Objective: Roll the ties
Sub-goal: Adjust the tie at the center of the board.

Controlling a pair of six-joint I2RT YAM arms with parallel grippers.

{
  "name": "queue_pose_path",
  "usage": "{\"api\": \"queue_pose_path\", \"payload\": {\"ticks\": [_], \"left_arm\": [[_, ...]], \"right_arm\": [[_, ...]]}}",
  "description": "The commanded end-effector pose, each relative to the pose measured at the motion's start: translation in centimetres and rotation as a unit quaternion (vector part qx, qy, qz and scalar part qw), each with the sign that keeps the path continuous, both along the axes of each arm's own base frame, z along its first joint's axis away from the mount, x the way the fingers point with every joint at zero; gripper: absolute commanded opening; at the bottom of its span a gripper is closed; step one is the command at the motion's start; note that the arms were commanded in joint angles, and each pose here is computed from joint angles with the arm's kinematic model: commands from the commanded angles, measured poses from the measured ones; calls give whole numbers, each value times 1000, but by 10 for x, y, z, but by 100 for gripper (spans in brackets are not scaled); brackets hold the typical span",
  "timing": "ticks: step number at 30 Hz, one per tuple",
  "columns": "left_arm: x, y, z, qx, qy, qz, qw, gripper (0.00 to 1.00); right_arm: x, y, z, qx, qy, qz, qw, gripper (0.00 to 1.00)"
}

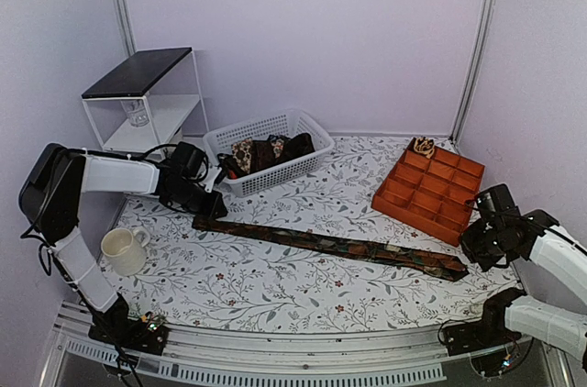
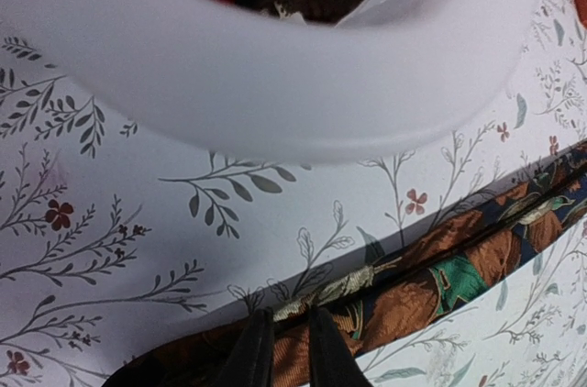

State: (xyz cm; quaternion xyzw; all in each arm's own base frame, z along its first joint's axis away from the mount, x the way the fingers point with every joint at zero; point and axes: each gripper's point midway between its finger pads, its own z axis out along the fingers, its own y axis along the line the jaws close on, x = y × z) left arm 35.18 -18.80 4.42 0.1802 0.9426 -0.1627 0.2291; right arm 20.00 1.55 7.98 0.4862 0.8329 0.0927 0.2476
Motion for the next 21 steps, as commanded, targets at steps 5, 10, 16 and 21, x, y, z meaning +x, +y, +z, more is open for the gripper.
{"api": "queue_pose_path", "payload": {"ticks": [5, 10, 16, 21], "left_arm": [[1, 3, -3, 11, -3, 5, 1000, 15], [2, 6, 3, 16, -8, 12, 1000, 15], [4, 6, 28, 0, -29, 27, 999, 16], [5, 9, 51, -8, -54, 39, 998, 19]], "right_arm": [[-16, 0, -43, 13, 67, -35, 997, 0], [-23, -4, -62, 8, 98, -62, 993, 0], [-22, -6, -67, -4, 122, -69, 990, 0], [-22, -5, -71, -7, 148, -77, 986, 0]]}}
